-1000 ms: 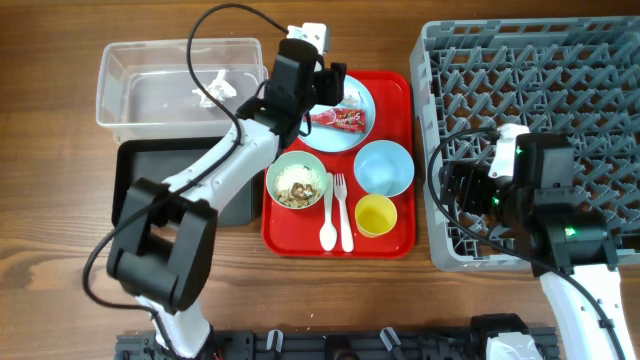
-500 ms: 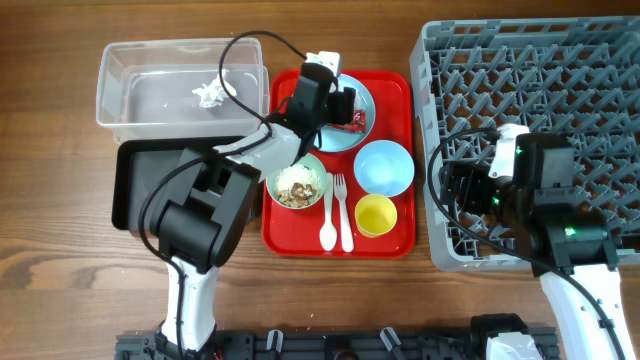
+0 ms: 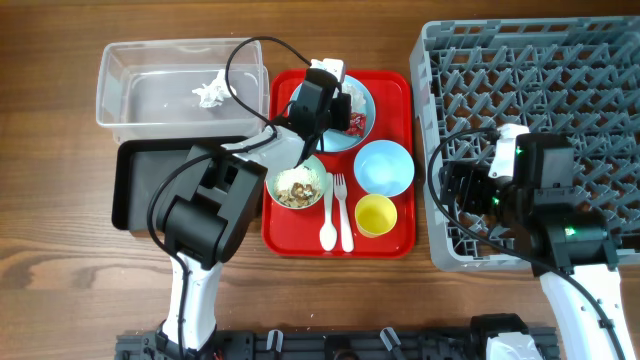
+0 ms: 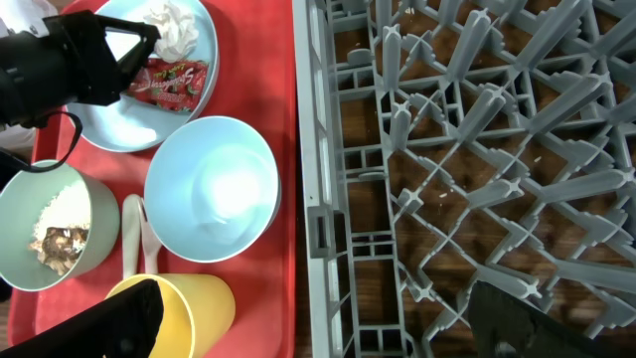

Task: Sort waste into correct bins and load items into the dishwasher rack

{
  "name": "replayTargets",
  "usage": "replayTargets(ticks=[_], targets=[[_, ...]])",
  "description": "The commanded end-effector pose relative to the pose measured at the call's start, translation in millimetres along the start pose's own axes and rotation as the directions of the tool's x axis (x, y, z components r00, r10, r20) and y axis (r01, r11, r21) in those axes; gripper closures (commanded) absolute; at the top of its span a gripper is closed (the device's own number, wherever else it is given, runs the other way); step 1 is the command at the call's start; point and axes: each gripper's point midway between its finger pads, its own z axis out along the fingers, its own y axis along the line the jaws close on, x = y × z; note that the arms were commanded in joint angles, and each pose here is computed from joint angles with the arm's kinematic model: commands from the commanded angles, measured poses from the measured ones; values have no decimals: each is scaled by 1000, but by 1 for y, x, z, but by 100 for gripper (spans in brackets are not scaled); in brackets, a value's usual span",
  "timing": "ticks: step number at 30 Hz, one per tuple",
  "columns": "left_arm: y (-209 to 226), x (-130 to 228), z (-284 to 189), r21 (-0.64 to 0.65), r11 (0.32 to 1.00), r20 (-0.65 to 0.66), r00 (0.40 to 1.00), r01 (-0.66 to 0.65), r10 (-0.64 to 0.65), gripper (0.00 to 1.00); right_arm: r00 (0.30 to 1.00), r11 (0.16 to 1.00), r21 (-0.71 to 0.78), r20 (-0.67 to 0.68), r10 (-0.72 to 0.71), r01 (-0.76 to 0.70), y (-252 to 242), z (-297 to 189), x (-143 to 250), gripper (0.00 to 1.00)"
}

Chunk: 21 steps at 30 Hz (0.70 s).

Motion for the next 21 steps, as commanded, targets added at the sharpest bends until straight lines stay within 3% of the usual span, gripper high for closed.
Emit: replayTargets(ticks=[1,6,13,21], targets=[[-8,-34,-23,6,1000,65,998,-5,4,96,1000,1000,5,18,-10,9,0,-4,-7,0],[-1,-57,-64,-57,998,59,998,5,-2,96,1000,1000,4,19,-11,11,0,-4,-7,0],[44,-77,-131,-199,978,23,998,57,-54,96,1000,1000,4,19,-12,12,0,-4,-7,0],[155,-69,-174,-394,889,10,968,233,-250,96,1000,1000,4,18,-11,11,0,-4,-7,0]])
